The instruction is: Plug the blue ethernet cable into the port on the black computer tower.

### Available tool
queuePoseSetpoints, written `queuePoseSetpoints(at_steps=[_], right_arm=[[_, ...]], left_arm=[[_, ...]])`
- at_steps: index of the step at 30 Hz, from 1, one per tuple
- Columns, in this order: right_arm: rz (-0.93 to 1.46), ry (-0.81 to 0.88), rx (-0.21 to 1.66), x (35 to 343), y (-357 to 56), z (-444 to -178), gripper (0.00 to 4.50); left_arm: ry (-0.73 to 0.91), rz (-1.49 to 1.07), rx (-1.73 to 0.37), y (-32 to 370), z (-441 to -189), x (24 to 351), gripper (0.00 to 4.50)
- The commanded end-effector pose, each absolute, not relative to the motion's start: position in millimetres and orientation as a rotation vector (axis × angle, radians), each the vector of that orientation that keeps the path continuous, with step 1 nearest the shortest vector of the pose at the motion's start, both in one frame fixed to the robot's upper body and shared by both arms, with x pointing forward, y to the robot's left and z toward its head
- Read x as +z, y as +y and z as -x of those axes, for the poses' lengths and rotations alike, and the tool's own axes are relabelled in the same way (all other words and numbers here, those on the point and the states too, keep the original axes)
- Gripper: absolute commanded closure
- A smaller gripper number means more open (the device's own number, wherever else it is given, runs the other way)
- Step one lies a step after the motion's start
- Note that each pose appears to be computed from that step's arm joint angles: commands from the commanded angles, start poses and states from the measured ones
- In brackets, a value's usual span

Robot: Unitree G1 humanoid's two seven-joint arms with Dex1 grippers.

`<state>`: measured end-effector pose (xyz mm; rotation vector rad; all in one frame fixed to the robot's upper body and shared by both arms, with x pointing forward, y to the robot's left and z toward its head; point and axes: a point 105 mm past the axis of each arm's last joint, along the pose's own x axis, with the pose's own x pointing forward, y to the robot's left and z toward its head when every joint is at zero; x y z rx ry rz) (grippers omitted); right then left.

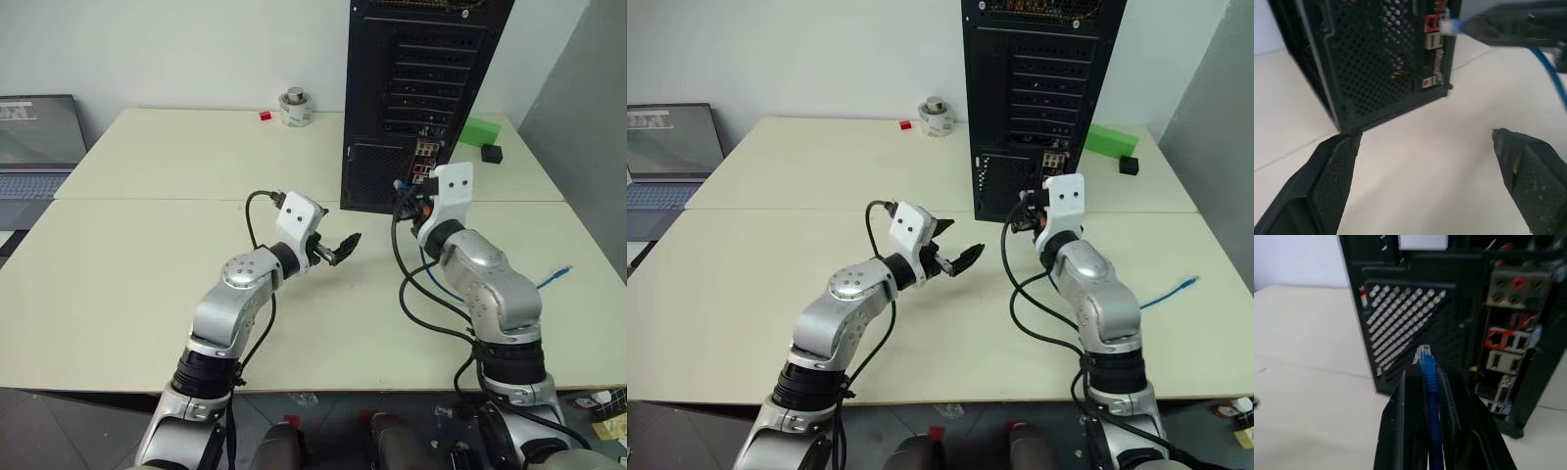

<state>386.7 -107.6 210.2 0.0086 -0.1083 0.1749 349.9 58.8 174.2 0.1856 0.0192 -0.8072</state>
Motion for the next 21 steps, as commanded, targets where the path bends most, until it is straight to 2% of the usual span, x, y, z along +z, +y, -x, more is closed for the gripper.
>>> queuePoseSetpoints(at_steps=[1, 21], right_arm=[[-0.013, -0.187, 0.045, 225.4, -113.2, -393.1, 4.48], [-0.088, -0.187, -0.089, 218.0, -117.5, -415.4, 4.48]], left_arm=[[-0.043, -0.236, -0.801, 59.6, -354.7, 200.4, 0.0], [-0.017, -0.281, -0.818, 63.4, -357.9, 204.0, 0.0]])
